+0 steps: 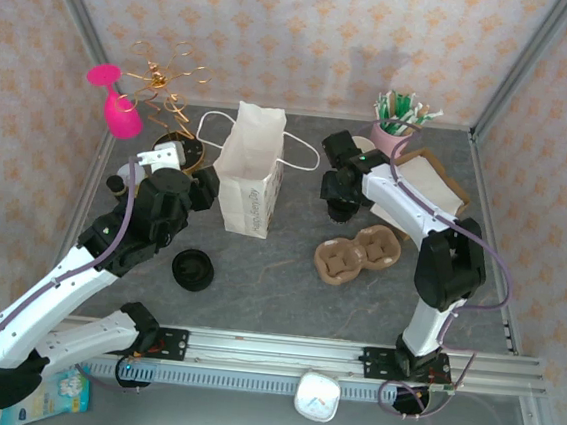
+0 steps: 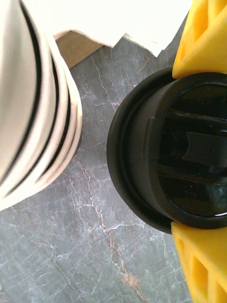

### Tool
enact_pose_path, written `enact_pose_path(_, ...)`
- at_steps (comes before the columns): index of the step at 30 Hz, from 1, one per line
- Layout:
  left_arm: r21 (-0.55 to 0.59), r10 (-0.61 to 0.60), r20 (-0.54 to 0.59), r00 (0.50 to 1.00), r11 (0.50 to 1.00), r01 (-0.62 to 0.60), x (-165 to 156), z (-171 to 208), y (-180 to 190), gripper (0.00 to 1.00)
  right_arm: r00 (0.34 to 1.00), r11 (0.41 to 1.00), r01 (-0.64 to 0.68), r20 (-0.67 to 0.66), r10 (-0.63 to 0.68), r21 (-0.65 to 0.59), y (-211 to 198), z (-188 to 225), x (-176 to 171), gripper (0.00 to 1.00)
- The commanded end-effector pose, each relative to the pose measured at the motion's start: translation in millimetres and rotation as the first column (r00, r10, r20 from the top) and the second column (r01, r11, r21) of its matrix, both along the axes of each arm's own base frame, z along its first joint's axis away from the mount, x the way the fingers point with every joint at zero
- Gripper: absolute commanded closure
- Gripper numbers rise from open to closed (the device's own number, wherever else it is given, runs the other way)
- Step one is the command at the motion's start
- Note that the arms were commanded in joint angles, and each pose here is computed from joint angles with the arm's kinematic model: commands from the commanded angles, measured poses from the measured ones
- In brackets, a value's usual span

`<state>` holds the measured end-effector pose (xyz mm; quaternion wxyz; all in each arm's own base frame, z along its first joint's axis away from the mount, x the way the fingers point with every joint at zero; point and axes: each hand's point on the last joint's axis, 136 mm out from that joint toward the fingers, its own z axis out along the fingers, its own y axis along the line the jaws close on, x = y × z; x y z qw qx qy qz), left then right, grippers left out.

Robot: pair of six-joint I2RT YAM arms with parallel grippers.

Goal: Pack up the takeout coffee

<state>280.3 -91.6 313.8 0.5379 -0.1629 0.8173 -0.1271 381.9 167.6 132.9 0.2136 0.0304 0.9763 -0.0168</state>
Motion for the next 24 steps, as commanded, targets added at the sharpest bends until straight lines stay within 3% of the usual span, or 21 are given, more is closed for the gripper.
enact_pose_path(1, 0.012, 0.034, 0.026, 0.999, 0.999, -0.034, 3, 6, 6, 0.40, 1.000, 1.000, -0.016, -0.008, 0.016, -0.011, 2, -4, 3, 0.24)
enact_pose_path(9, 0.002, 0.021, 0.030, 0.999, 1.000, -0.021, 5, 10, 4, 0.39, 1.000, 1.000, -0.008, 0.015, 0.008, -0.006, 1, 12, 5, 0.08)
enact_pose_path(15, -0.015, 0.003, 0.039, 0.999, 1.000, -0.003, 6, 15, -1, 0.39, 0.998, 0.999, -0.012, 0.056, 0.010, 0.037, 0, 40, -2, 0.02)
enact_pose_path(24, -0.037, -0.135, 0.041, 0.990, 0.990, 0.137, -2, 16, -20, 0.39, 0.998, 0.997, 0.006, 0.069, -0.011, 0.073, -25, 58, -52, 0.02)
